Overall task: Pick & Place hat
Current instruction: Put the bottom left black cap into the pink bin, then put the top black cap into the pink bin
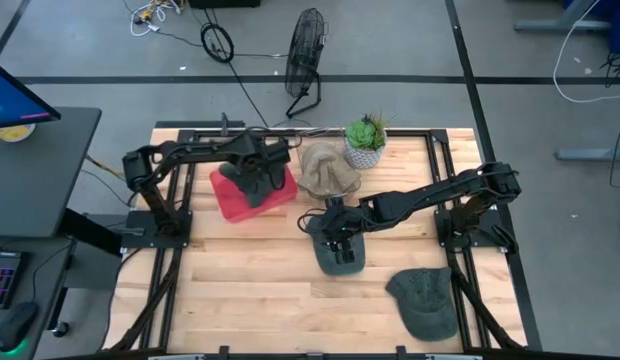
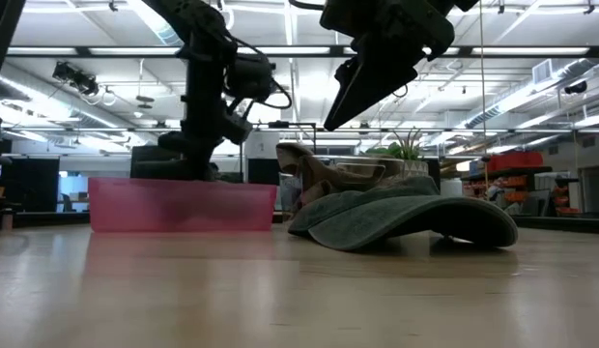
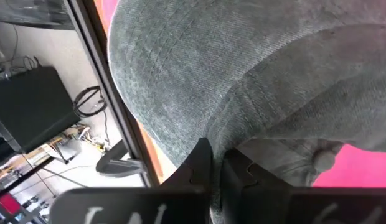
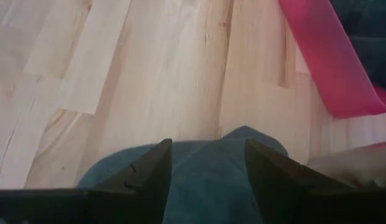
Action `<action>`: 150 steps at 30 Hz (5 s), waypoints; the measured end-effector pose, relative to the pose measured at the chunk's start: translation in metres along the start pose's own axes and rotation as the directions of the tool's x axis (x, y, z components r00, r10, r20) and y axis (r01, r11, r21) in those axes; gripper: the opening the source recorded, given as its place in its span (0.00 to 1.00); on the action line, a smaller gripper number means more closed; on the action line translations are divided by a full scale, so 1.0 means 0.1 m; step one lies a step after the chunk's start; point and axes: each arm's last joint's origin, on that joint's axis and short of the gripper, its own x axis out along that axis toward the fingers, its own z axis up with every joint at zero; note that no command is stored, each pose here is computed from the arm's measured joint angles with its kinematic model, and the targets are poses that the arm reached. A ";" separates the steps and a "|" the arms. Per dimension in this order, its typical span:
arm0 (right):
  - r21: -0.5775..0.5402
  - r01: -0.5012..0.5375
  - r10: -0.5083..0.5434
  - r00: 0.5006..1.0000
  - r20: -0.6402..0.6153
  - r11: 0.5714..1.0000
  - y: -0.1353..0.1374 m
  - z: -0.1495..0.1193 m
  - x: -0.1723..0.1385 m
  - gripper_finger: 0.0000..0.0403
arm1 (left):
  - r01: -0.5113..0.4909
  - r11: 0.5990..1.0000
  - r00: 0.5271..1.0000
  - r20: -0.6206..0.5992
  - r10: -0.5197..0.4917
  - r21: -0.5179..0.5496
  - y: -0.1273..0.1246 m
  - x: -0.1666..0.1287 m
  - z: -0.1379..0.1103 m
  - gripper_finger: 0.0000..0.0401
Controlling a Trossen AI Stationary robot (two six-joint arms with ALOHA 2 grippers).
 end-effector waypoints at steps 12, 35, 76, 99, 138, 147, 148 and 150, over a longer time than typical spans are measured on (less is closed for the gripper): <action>0.000 0.001 -0.001 1.000 -0.001 1.000 0.00 0.00 0.00 0.51 | 0.139 0.990 0.980 0.146 -0.137 -0.004 -0.26 -0.17 0.17 0.04; 0.063 -0.022 0.024 0.999 -0.031 0.998 0.14 -0.03 -0.01 0.51 | 0.054 0.982 0.997 -0.040 -0.062 -0.182 0.06 0.33 -0.04 0.54; 0.148 -0.071 0.110 0.954 -0.280 0.986 0.15 -0.78 0.28 0.24 | 0.352 0.904 0.796 0.586 -0.152 -0.244 -0.67 -0.99 0.24 0.48; 0.024 -0.095 0.098 0.949 -0.299 0.995 0.19 -0.56 0.02 0.01 | 0.352 0.907 0.793 0.587 -0.159 -0.230 -0.71 -1.02 0.24 0.48; -0.971 0.109 -0.217 0.974 0.063 0.211 0.61 -0.24 -0.03 0.00 | 0.000 0.981 0.483 0.859 -0.169 0.192 -1.15 -1.29 0.80 0.48; -0.972 0.091 -0.215 0.976 0.043 0.215 0.61 -0.26 -0.03 0.00 | -0.125 0.974 0.458 0.882 -0.111 0.188 -1.26 -1.23 0.97 0.48; -0.973 0.088 -0.215 0.976 0.042 0.212 0.61 -0.26 -0.03 0.00 | -0.131 0.973 0.459 0.882 -0.110 0.190 -1.25 -1.23 0.97 0.48; -0.974 0.090 -0.212 0.976 0.045 0.206 0.61 -0.26 -0.02 0.00 | -0.133 0.973 0.457 0.883 -0.108 0.187 -1.25 -1.23 0.97 0.48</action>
